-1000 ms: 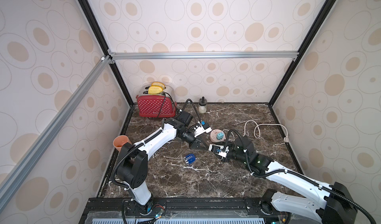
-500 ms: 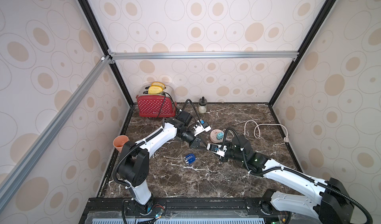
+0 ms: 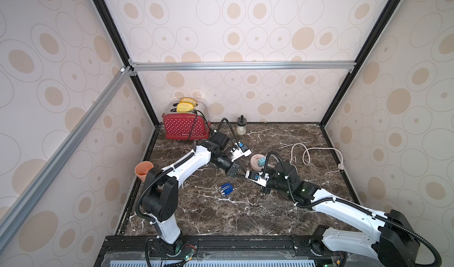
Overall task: Charge the electric shaver
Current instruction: Adjust the charging cable at the center of the board.
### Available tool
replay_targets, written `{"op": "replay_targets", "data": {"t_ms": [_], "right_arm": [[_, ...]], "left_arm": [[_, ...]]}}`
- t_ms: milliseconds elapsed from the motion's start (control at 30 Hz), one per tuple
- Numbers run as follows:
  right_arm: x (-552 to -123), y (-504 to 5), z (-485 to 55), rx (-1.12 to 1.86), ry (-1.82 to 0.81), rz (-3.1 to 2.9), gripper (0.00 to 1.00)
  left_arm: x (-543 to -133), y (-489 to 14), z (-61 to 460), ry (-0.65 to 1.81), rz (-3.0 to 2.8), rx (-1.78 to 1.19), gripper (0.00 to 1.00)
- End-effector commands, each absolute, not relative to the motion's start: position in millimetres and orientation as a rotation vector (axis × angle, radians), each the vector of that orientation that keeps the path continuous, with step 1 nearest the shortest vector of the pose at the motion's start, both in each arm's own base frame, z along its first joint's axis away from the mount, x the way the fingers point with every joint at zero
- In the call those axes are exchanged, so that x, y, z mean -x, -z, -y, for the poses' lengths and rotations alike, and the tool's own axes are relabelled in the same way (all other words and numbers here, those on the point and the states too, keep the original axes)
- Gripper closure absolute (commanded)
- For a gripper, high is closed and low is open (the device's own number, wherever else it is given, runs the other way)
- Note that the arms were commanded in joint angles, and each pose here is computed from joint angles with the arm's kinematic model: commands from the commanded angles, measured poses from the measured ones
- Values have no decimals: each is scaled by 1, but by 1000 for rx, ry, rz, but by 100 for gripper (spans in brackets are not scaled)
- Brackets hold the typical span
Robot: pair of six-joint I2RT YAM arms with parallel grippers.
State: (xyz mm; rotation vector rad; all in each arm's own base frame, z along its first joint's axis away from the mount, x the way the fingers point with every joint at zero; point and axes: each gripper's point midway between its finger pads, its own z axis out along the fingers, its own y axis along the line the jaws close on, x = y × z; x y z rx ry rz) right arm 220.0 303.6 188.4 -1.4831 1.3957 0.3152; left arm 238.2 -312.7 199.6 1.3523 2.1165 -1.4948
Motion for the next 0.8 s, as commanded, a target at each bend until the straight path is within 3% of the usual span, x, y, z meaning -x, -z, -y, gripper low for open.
{"op": "replay_targets", "data": {"t_ms": [0, 133, 300, 367, 433, 567, 767], "right_arm": [[-226, -216, -312, 1428, -321, -1333, 90], [-225, -220, -312, 1415, -341, -1360, 100], [-221, -218, -307, 1430, -360, -1401, 99], [-220, -219, -306, 1427, -359, -1394, 74], [-220, -222, -305, 1422, -349, -1378, 69], [-219, -227, -306, 1427, -338, -1344, 70], [-221, -223, -309, 1429, -352, -1362, 81]], "left_arm": [[-233, -205, 314, 1546, -2107, -1371, 100], [-235, -203, 314, 1530, -2116, -1371, 100], [-235, -205, 314, 1530, -2113, -1360, 100], [-236, -207, 315, 1551, -2106, -1348, 100], [-237, -206, 316, 1556, -2106, -1346, 100], [-239, -205, 318, 1567, -2111, -1340, 100], [-239, -208, 318, 1576, -2106, -1338, 100]]}}
